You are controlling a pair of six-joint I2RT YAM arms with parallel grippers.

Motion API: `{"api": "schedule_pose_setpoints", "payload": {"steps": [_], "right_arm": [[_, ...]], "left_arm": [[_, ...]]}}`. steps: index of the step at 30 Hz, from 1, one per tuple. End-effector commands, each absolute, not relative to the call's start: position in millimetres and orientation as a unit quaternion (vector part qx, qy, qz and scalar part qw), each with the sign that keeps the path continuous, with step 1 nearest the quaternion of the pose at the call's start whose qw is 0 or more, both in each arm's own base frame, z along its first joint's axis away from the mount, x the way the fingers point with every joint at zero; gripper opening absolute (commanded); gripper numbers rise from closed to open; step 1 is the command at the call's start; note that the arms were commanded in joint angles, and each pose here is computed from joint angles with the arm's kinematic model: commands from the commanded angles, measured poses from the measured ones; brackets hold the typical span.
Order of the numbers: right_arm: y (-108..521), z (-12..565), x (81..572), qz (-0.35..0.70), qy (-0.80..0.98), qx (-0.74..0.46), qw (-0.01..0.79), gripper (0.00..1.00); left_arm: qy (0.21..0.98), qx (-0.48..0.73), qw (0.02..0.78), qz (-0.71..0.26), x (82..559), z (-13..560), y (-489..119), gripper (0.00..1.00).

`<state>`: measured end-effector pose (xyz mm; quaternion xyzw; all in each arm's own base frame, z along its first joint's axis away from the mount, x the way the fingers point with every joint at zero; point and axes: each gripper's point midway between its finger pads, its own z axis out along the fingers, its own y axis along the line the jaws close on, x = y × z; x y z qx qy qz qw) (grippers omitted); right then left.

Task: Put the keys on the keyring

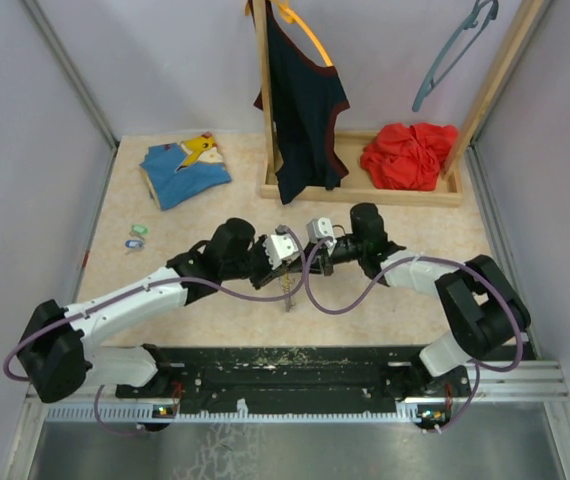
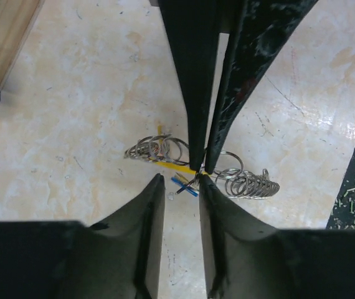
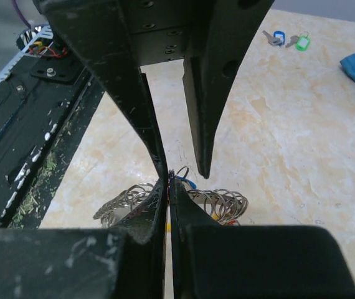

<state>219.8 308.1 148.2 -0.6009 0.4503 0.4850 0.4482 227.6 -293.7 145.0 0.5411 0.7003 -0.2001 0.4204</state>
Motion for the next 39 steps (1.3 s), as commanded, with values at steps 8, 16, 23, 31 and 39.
{"api": "schedule_pose_setpoints", "payload": {"steps": [8, 16, 23, 31, 39], "right_arm": [[302, 201, 213, 0.518, 0.382, -0.563, 0.518, 0.0], [298, 209, 210, 0.567, 0.37, -0.538, 0.503, 0.0], [298, 214, 211, 0.559, 0.365, -0.534, 0.518, 0.0], [297, 221, 210, 0.556, 0.358, -0.536, 0.524, 0.0], [297, 222, 209, 0.557, 0.356, -0.538, 0.523, 0.0]], "left_arm": [[0.658, 0.415, 0.566, -0.273, 242, 197, -280, 0.53], [0.643, 0.401, 0.562, -0.331, 234, 195, -281, 0.54], [0.629, 0.415, 0.552, -0.357, 224, 194, -286, 0.55], [0.638, 0.419, 0.536, -0.361, 220, 181, -286, 0.54], [0.639, 0.425, 0.525, -0.368, 220, 179, -290, 0.48]]}}
